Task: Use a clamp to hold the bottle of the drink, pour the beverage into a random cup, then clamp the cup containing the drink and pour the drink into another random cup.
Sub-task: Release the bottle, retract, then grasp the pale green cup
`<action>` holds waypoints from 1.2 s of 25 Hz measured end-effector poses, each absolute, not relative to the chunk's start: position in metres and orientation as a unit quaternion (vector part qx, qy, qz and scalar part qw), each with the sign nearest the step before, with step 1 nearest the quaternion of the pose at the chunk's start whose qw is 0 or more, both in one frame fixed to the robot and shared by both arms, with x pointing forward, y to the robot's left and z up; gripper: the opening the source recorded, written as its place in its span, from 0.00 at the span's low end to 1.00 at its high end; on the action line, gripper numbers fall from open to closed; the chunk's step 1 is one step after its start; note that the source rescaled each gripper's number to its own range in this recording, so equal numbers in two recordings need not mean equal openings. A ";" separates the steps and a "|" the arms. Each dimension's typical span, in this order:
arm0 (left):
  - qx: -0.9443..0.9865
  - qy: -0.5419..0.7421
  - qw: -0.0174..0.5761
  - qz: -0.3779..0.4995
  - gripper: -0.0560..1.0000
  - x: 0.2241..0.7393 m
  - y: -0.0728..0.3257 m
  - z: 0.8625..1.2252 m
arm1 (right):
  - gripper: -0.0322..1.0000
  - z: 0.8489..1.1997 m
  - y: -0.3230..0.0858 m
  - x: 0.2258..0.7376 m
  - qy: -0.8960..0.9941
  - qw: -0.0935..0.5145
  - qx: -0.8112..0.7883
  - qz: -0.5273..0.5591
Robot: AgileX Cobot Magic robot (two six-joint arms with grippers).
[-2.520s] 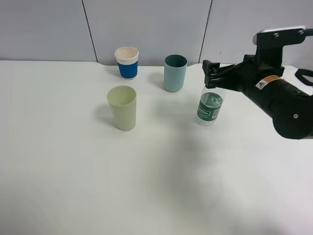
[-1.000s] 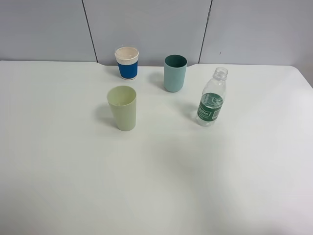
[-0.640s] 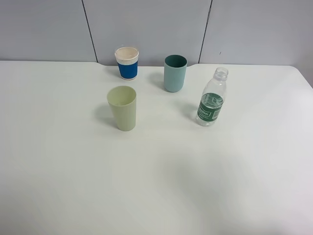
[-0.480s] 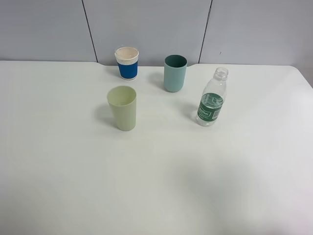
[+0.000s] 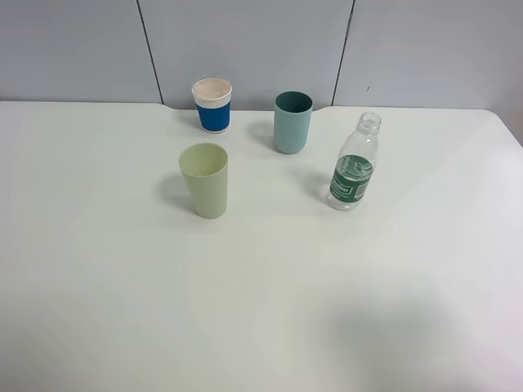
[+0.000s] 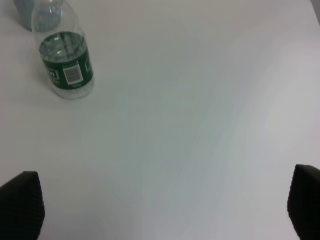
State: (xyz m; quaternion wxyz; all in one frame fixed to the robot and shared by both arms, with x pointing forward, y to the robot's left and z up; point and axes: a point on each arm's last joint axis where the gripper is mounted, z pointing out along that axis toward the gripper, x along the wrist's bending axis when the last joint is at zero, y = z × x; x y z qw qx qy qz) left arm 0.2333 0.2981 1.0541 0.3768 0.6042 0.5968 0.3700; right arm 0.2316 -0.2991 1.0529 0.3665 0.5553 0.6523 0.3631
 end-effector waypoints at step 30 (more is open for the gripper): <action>0.604 0.597 0.377 0.370 1.00 0.233 0.298 1.054 | 0.94 1.052 -0.299 0.233 0.633 0.365 0.576 0.365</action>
